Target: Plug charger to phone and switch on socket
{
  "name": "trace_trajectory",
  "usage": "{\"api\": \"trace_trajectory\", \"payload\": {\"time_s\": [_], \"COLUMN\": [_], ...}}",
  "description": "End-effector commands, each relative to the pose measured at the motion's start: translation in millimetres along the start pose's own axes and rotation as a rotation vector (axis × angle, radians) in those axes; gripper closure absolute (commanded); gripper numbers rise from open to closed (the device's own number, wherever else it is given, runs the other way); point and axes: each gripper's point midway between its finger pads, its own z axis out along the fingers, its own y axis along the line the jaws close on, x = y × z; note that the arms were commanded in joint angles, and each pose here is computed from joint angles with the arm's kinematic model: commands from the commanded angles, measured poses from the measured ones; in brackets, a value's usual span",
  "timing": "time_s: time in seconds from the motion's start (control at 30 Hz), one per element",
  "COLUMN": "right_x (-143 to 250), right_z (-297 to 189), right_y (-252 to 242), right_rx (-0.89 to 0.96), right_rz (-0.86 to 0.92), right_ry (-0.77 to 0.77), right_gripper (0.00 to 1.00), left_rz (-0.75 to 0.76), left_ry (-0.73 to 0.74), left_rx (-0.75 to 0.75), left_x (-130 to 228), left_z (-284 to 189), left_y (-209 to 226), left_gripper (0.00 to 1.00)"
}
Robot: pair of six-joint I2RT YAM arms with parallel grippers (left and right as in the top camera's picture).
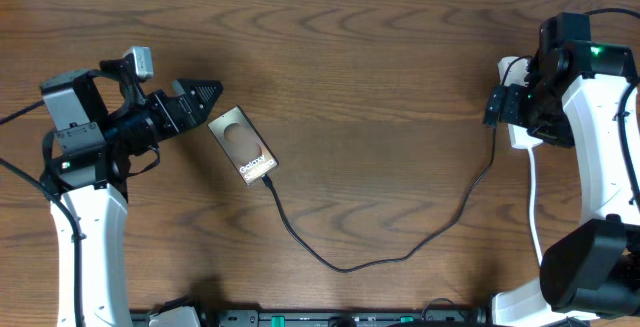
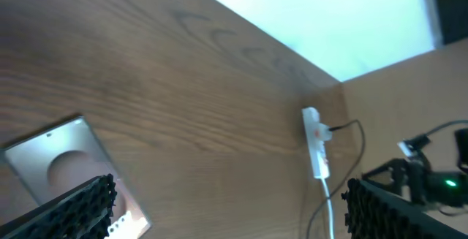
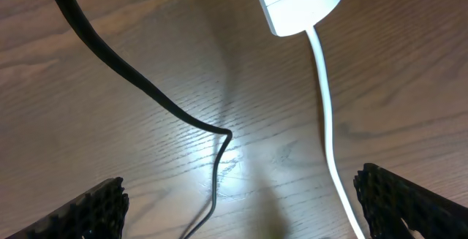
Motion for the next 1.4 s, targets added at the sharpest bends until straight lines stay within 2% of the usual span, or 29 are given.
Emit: {"api": "trace_trajectory", "payload": {"time_s": [0.0,0.17,0.27,0.47,0.7,1.13,1.37], "right_x": [1,1,1,1,1,1,1], "right_z": [-9,-9,-9,-9,-9,-9,-9], "right_y": [0,0,0,0,0,0,0], "right_rx": [-0.003,-0.003,-0.003,-0.003,-0.003,-0.003,-0.003], "right_rz": [0.013,0.013,0.013,0.013,0.013,0.013,0.013], "right_ry": [-0.028,-0.028,-0.028,-0.028,-0.028,-0.028,-0.028], "right_gripper": [0.01,0.01,0.01,0.01,0.01,0.01,0.01], "left_rz": [0.050,0.112,0.202,0.369,0.378,0.412,0.418], "left_ry": [-0.027,-0.047,-0.097,-0.294,-0.504,-0.943,-1.034], "left_rx": [-0.120,-0.366,-0.506,-0.617,-0.564,-0.290,-0.228], "left_x": [1,15,21,21,32,38,56], "left_z": [-1,-8,-22,-64,-102,-105,-97], "left_y": [7,16,9,-27,-25,-21,0], "left_gripper": [0.02,0.02,0.02,0.02,0.02,0.02,0.02]}}
